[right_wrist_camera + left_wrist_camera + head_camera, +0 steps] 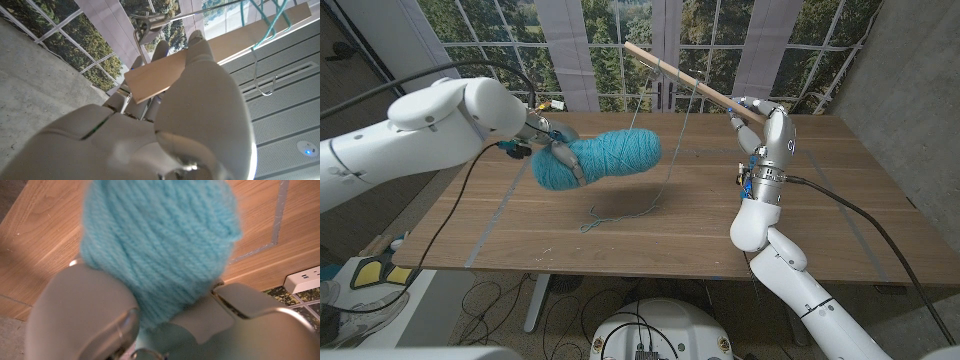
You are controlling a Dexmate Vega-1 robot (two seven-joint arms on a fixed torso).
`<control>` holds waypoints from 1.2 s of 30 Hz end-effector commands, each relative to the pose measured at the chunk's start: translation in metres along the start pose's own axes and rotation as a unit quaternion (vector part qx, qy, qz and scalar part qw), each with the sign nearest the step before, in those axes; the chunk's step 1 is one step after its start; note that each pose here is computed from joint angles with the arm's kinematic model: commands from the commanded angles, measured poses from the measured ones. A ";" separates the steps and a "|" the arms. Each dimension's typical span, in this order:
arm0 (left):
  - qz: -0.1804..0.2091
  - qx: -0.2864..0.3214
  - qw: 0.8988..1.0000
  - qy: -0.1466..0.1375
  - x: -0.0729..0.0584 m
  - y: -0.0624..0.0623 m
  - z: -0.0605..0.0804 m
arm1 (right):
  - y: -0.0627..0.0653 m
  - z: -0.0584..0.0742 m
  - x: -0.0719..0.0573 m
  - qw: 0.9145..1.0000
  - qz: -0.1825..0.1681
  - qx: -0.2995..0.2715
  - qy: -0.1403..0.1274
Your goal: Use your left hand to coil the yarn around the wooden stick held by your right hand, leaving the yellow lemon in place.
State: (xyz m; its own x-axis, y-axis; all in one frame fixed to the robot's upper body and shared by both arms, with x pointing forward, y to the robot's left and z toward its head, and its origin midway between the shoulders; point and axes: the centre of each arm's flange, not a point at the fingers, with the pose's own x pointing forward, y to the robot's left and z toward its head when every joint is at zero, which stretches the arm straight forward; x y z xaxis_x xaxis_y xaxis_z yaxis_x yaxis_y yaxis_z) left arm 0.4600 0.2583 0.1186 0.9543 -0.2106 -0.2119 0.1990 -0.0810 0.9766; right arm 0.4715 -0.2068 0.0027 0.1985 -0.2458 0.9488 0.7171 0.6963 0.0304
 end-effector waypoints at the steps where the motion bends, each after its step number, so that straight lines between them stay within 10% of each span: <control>1: -0.008 0.005 1.000 -0.012 0.004 -0.004 0.010 | -0.002 -0.025 0.011 0.996 0.047 -0.040 0.070; 13: 0.013 0.018 0.999 0.038 0.004 -0.004 0.005 | -0.008 -0.029 0.020 0.986 0.124 -0.054 0.095; 22: 0.063 0.074 0.987 0.128 0.010 -0.010 -0.002 | -0.012 -0.033 0.023 0.978 0.168 -0.060 0.108; 36: 0.114 0.142 0.959 0.219 0.023 -0.026 -0.011 | -0.008 -0.045 0.027 0.934 0.287 -0.098 0.190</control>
State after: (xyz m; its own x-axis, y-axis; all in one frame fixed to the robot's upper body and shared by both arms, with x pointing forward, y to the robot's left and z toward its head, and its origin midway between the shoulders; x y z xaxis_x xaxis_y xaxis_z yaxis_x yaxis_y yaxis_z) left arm 0.4764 0.2608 0.0915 0.9975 0.0257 -0.0651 0.0692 -0.2163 0.9739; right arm 0.4943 -0.2460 0.0151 0.6505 -0.1479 0.7450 0.6177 0.6737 -0.4056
